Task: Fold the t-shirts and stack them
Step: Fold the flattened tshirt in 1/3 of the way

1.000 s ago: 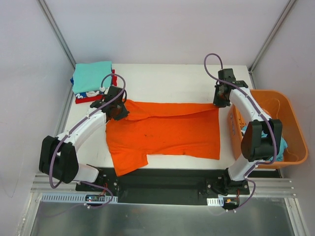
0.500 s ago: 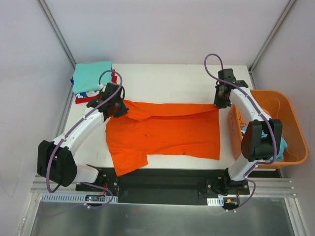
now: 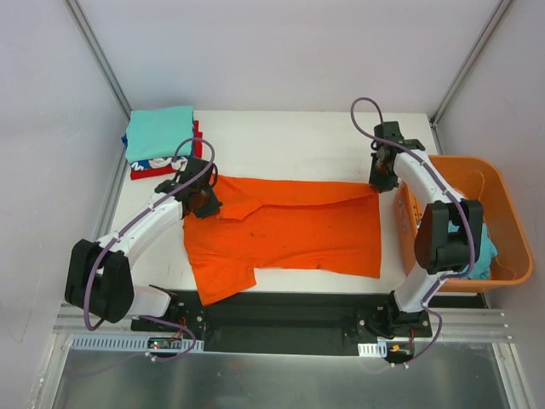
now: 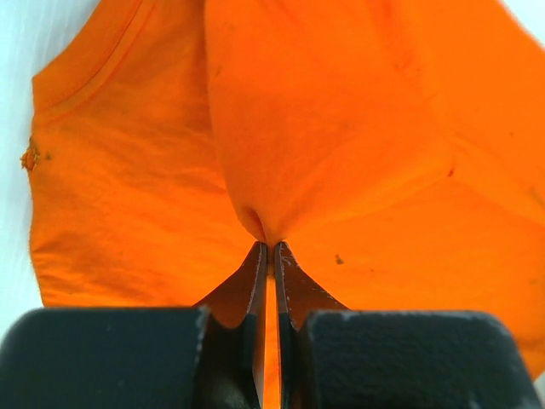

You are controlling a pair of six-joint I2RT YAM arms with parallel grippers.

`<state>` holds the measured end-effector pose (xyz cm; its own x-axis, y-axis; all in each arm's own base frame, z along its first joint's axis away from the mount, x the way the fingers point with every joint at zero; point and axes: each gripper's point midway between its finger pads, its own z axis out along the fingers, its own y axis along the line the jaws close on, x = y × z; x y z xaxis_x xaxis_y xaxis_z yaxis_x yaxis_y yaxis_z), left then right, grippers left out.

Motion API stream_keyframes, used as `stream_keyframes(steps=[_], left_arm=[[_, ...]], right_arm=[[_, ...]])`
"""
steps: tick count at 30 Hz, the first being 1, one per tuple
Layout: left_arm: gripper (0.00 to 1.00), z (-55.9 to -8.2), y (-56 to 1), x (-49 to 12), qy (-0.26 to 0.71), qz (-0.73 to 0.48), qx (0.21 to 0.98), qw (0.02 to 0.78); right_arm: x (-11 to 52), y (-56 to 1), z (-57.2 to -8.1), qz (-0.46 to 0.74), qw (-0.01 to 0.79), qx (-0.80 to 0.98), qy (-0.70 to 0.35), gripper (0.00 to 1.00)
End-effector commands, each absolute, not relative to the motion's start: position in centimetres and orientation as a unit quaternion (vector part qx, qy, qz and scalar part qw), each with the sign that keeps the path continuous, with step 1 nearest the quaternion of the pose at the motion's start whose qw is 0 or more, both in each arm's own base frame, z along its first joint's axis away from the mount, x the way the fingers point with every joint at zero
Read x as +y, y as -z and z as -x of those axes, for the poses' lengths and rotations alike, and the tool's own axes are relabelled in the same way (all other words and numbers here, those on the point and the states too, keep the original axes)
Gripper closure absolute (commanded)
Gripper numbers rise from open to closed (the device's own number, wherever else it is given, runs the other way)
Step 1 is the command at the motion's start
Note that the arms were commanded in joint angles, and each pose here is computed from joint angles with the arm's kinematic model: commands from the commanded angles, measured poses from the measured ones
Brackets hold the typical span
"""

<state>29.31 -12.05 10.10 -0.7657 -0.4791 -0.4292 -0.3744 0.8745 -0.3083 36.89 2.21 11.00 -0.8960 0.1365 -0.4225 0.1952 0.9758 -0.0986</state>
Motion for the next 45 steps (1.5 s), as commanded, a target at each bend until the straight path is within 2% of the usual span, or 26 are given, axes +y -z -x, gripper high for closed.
stream_keyframes(steps=[1, 2, 3, 4, 5, 6, 8, 9, 15, 19, 26, 31, 35, 40, 45], left_arm=[[0.97, -28.0, -8.6, -11.1, 0.083, 0.244, 0.937, 0.237], [0.82, -27.7, -8.4, -11.1, 0.082, 0.243, 0.938, 0.233], [0.76, -27.1, -7.9, -10.9, 0.079, 0.244, 0.940, 0.225], [0.67, -26.8, -7.7, -11.1, 0.083, 0.244, 0.941, 0.220], [0.42, -26.6, -7.9, -11.1, 0.087, 0.242, 0.941, 0.220], [0.31, -26.2, -7.8, -11.1, 0.087, 0.242, 0.942, 0.217], [0.07, -26.2, -8.6, -11.1, 0.096, 0.239, 0.939, 0.227], [0.02, -26.3, -9.1, -11.1, 0.100, 0.237, 0.938, 0.233], [0.01, -29.5, -13.5, -12.3, 0.128, 0.207, 0.928, 0.283], [0.01, -32.9, -13.8, -13.9, 0.129, 0.175, 0.937, 0.273], [0.01, -37.5, -7.8, -16.0, 0.131, 0.169, 0.959, 0.183], [0.01, -39.9, -5.1, -15.0, 0.122, 0.187, 0.962, 0.160], [0.01, -41.4, -2.0, -14.7, 0.125, 0.198, 0.964, 0.127], [0.01, -44.7, -0.2, -14.5, 0.147, 0.221, 0.957, 0.115], [0.01, -47.2, -1.8, -15.0, 0.177, 0.211, 0.951, 0.137]], right_arm=[[1.5, -9.2, -35.4, -0.081, 0.168, 0.978, 0.094, 0.68], [1.7, -8.9, -35.3, -0.079, 0.163, 0.979, 0.091, 0.66], [1.9, -8.8, -35.1, -0.078, 0.161, 0.980, 0.089, 0.61], [1.9, -8.9, -34.9, -0.076, 0.162, 0.980, 0.091, 0.47], [2.2, -9.1, -34.9, -0.072, 0.165, 0.980, 0.089, 0.39], [2.3, -9.6, -34.9, -0.067, 0.172, 0.979, 0.089, 0.27], [3.1, -10.5, -35.1, -0.055, 0.185, 0.978, 0.080, 0.12], [3.4, -11.2, -35.2, -0.049, 0.195, 0.977, 0.075, 0.03], [7.6, -12.8, -36.3, -0.001, 0.227, 0.974, 0.011, 0.03], [9.4, -11.7, -37.1, 0.003, 0.215, 0.976, -0.019, 0.03], [9.8, -7.6, -39.0, 0.000, 0.176, 0.984, -0.014, 0.03], [9.0, -3.8, -40.4, -0.023, 0.131, 0.991, -0.012, 0.03], [8.4, -3.0, -42.2, -0.037, 0.128, 0.991, -0.019, 0.03], [8.5, -2.3, -44.7, -0.037, 0.127, 0.990, -0.038, 0.03], [8.3, -2.2, -46.9, -0.045, 0.134, 0.989, -0.048, 0.03]])
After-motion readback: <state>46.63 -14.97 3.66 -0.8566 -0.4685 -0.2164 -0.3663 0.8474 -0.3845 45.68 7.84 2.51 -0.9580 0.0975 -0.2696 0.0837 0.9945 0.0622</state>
